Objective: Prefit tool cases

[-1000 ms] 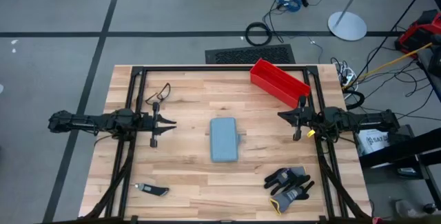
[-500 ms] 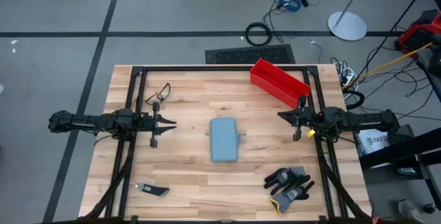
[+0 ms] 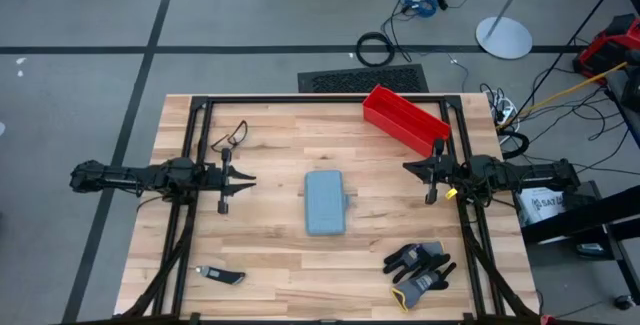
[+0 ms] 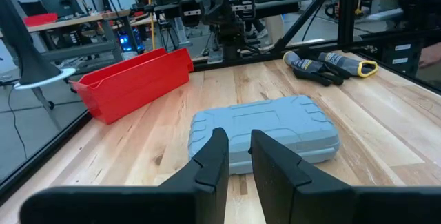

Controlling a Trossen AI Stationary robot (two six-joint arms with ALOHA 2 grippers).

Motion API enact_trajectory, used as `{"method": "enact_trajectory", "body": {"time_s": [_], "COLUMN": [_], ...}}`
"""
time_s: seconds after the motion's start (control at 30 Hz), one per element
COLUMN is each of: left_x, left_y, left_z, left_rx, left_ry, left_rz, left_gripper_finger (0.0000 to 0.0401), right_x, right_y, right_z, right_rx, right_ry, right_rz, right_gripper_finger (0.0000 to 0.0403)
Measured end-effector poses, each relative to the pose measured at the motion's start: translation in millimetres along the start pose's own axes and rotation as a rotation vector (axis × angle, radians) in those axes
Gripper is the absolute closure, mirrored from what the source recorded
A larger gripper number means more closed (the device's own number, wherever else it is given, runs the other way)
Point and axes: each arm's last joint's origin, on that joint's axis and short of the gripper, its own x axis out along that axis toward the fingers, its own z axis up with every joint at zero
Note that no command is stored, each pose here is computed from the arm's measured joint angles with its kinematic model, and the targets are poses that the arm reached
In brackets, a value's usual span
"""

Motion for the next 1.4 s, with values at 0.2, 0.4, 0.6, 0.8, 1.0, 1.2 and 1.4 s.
{"method": "enact_trajectory", "body": {"time_s": [0.2,0.4,0.6,0.8,1.0,1.2,1.4], "left_x": [0.0,0.0,0.0,0.0,0.0,0.0,0.0], "left_y": [0.0,0.0,0.0,0.0,0.0,0.0,0.0], "left_z": [0.1,0.1,0.1,0.1,0.1,0.1,0.0], "left_rx": [0.000,0.000,0.000,0.000,0.000,0.000,0.000], "left_ry": [0.000,0.000,0.000,0.000,0.000,0.000,0.000], "left_rz": [0.000,0.000,0.000,0.000,0.000,0.000,0.000], "left_gripper_finger": [0.0333,0.0333,0.0333,0.0333,0.0333,0.0333,0.0333], "right_x": [0.0,0.0,0.0,0.0,0.0,0.0,0.0], "right_y": [0.0,0.0,0.0,0.0,0.0,0.0,0.0], "right_z": [-0.1,-0.1,0.0,0.0,0.0,0.0,-0.1], "right_rx": [0.000,0.000,0.000,0.000,0.000,0.000,0.000], "right_ry": [0.000,0.000,0.000,0.000,0.000,0.000,0.000], "right_rz": [0.000,0.000,0.000,0.000,0.000,0.000,0.000], "right_gripper_finger": [0.0403,0.0403,0.0403,0.0403,0.0403,0.0403,0.0403]}}
